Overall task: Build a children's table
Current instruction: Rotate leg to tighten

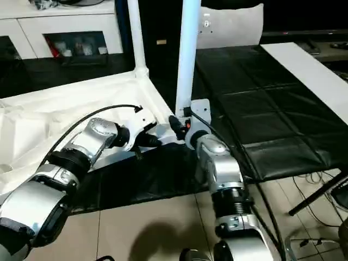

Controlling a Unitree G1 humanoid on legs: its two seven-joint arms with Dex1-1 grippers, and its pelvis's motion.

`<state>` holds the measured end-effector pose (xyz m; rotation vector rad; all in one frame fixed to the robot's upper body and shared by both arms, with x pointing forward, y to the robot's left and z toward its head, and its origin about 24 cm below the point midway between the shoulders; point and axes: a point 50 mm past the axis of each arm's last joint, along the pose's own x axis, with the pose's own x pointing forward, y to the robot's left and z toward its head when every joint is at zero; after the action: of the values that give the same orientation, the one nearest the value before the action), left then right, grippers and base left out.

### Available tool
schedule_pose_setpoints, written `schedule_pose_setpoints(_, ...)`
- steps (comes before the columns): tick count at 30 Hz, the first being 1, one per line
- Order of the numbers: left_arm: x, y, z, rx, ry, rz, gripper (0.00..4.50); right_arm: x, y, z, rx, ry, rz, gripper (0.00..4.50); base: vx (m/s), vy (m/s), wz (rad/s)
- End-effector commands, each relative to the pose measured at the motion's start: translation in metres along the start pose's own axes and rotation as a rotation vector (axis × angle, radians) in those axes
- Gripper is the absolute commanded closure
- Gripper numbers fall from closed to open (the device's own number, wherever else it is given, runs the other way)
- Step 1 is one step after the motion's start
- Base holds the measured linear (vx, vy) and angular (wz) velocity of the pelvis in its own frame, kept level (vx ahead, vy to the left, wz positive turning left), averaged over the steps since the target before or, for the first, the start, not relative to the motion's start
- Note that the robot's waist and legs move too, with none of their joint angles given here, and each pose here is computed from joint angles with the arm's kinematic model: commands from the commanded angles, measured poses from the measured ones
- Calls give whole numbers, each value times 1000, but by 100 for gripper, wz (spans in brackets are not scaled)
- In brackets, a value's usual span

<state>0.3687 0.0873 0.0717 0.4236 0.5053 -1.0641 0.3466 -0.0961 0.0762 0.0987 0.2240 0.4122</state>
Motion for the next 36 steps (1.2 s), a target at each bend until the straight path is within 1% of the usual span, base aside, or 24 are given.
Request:
schedule_pose_setpoints(1, 3, -5, 22, 82, -92, -32, 450, 2, 25, 3, -9, -36, 162, 141, 0, 0, 0)
schedule_pose_setpoints(2, 1, -5, 20, 98, -91, -40, 450, -1, 20, 2, -27, -38, 170, 121, 0, 0, 0)
schedule_pose_setpoints(3, 1, -5, 20, 98, -91, -40, 450, -1, 20, 2, -27, -38, 170, 121, 0, 0, 0)
schedule_pose_setpoints(4, 0, -5, 19, 123, -98, -57, 450, -4, 16, 2, -50, -44, 188, 105, 0, 0, 0)
schedule_pose_setpoints(6, -3, -5, 17, 131, -110, -81, 450, -11, 7, 2, -91, -46, 229, 85, 0, 0, 0)
schedule_pose_setpoints(8, -7, -5, 14, 157, -117, -118, 450, -18, 0, 1, -104, -40, 287, 72, 0, 0, 0)
schedule_pose_setpoints(9, -12, -7, 9, 205, -112, -184, 450, -29, -7, -1, -138, -16, 390, 61, 0, 0, 0)
schedule_pose_setpoints(12, -16, -8, 6, 222, -102, -241, 450, -39, -11, -3, -190, 14, 494, 34, 0, 0, 0)
schedule_pose_setpoints(14, -21, -9, 1, 258, -78, -300, 450, -48, -17, -3, -204, 41, 569, 23, 0, 0, 0)
schedule_pose_setpoints(15, -26, -9, -5, 307, -37, -351, 450, -54, -23, -2, -221, 69, 635, 11, 0, 0, 0)
schedule_pose_setpoints(16, -28, -9, -6, 321, -25, -364, 450, -56, -24, -2, -226, 78, 652, 4, 0, 0, 0)
schedule_pose_setpoints(17, -28, -9, -6, 321, -25, -364, 450, -56, -24, -2, -226, 78, 652, 4, 0, 0, 0)
schedule_pose_setpoints(18, -33, -11, -10, 361, -1, -438, 450, -63, -31, 0, -270, 123, 736, 4, 0, 0, 0)
schedule_pose_setpoints(19, -33, -11, -10, 361, -1, -438, 450, -63, -31, 0, -270, 123, 736, 4, 0, 0, 0)
schedule_pose_setpoints(22, -39, -15, -11, 387, 2, -542, 450, -67, -34, 2, -283, 148, 816, 4, 0, 0, 0)
schedule_pose_setpoints(23, -39, -15, -11, 387, 2, -542, 450, -67, -34, 2, -283, 148, 816, 4, 0, 0, 0)
schedule_pose_setpoints(24, -41, -17, -11, 391, 2, -585, 450, -69, -34, 4, -280, 156, 887, 4, 0, 0, 0)
schedule_pose_setpoints(25, -41, -17, -11, 391, 2, -585, 450, -69, -34, 4, -280, 156, 887, 30, 0, 0, 0)
schedule_pose_setpoints(28, -42, -19, -11, 411, 12, -632, 450, -69, -33, 5, -267, 182, 947, 43, 0, 0, 0)
schedule_pose_setpoints(30, -43, -20, -11, 421, 15, -643, 450, -70, -32, 5, -261, 192, 970, 68, 0, 0, 0)
schedule_pose_setpoints(33, -44, -19, -10, 440, 13, -643, 450, -71, -30, 1, -259, 227, 1023, 88, 0, 0, 0)
schedule_pose_setpoints(36, -46, -17, -9, 451, 23, -635, 450, -72, -29, -1, -259, 255, 1061, 121, 0, 0, 0)
